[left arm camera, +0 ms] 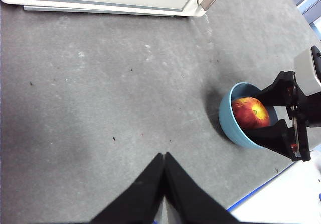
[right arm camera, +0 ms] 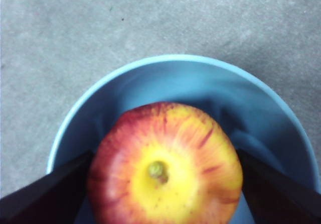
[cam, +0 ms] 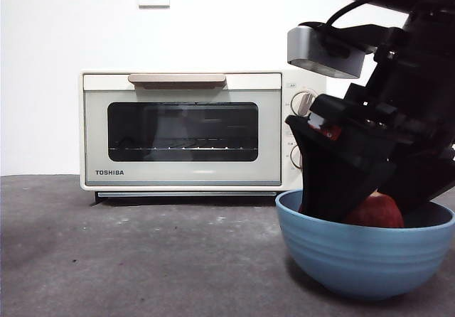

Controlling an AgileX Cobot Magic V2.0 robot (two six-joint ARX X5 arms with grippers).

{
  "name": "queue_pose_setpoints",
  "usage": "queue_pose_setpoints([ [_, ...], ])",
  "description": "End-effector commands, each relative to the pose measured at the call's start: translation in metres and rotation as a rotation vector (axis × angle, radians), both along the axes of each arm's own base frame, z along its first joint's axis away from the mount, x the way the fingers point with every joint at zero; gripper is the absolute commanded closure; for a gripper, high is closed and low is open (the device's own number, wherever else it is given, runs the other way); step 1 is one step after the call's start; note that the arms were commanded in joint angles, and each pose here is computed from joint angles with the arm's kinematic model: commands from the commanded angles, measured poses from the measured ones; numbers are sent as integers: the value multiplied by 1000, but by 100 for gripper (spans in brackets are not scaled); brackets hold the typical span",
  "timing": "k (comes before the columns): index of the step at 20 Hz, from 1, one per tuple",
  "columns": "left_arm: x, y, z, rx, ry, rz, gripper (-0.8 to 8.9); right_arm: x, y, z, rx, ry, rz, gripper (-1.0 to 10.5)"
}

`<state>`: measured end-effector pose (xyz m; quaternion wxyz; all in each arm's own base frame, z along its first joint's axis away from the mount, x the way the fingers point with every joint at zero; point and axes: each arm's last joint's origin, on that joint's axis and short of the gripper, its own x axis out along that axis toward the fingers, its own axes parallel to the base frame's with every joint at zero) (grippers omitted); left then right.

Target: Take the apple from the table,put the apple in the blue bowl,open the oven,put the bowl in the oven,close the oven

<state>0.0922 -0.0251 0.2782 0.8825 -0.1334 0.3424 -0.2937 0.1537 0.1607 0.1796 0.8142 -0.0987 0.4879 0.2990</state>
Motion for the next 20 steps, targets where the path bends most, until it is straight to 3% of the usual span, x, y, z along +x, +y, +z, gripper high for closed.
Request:
queue_pose_setpoints([
  [1, 2, -1, 6, -7, -22, -5, 806, 2, 5, 12, 10, -24, -6, 495],
  [6, 14, -2, 8, -28, -44, 7, 806, 2, 0, 61, -25, -161, -31, 496],
  [8, 23, -4, 11, -47, -67, 7, 806, 0, -10, 80, -86, -243, -103, 496],
  [11, 42, -11, 15, -50, -89, -3, 806, -3, -39, 86, -368, -346, -305, 497],
  [13, 58, -17, 21, -35, -114, 1, 806, -2, -56, 83, -444, -272, -363, 497],
  [15, 76, -25, 31, -25, -153, -1, 806, 3, -69, 79, -434, -185, -401, 497],
  [20, 129, -48, 52, 23, -227, 9, 806, 12, -84, 74, -192, 25, -385, 497],
])
